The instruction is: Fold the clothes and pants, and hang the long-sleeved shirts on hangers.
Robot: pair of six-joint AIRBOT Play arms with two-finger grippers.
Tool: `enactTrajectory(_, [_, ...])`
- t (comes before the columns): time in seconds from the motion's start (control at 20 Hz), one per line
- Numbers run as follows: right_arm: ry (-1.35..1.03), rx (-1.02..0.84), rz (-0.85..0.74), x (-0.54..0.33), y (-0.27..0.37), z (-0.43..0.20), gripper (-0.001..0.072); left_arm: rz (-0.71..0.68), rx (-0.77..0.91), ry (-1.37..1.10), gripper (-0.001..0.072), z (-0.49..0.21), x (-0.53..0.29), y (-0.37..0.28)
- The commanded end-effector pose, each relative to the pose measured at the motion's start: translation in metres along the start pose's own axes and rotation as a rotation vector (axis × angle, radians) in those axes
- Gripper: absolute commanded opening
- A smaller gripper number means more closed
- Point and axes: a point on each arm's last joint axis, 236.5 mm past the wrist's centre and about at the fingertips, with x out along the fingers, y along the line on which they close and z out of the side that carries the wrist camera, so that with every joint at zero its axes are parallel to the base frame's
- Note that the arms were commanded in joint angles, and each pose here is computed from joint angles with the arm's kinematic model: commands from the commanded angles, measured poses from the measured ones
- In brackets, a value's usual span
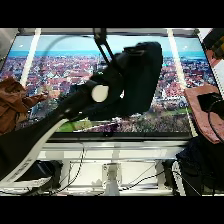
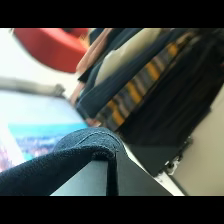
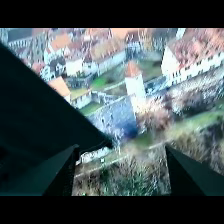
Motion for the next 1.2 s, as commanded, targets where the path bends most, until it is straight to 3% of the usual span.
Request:
enactTrajectory(0.0, [-0.063, -0.045, -0.011, -0.019, 0.004, 0.019, 0.0594, 0.049, -0.091, -0.008, 0.0060, -0.047, 0.024, 0.034])
enactTrajectory(0.1, [-0.063, -0.045, -0.012, -0.019, 0.004, 0.018, 0.0594, 0.076, -0.086, 0.026, 0.0069, -0.071, 0.031, 0.050])
enactTrajectory(0.2, [-0.064, -0.044, -0.011, -0.019, 0.004, 0.019, 0.0594, 0.085, -0.084, 0.040, 0.0175, -0.080, 0.033, 0.056])
enactTrajectory(0.3, [-0.063, -0.044, -0.011, -0.019, 0.004, 0.019, 0.0594, 0.085, -0.087, 0.040, 0.0704, -0.079, 0.033, 0.056])
enactTrajectory(0.7, [-0.094, -0.045, -0.011, -0.019, 0.004, 0.026, 0.0594, 0.147, -0.032, 0.211, 0.0695, -0.031, -0.002, 0.077])
enactTrajectory(0.8, [-0.094, -0.052, -0.012, -0.019, 0.004, 0.026, 0.0593, 0.247, 0.107, 0.323, 0.0689, -0.009, -0.034, 0.115])
enactTrajectory(0.95, [-0.094, -0.066, -0.013, -0.019, 0.004, 0.026, 0.0593, 0.503, 0.201, 0.498, 0.0685, 0.028, -0.111, 0.197])
enactTrajectory(1.15, [-0.086, -0.065, -0.013, -0.016, 0.003, 0.026, 0.0594, 0.802, 0.090, 0.650, 0.0686, 0.052, -0.209, 0.298])
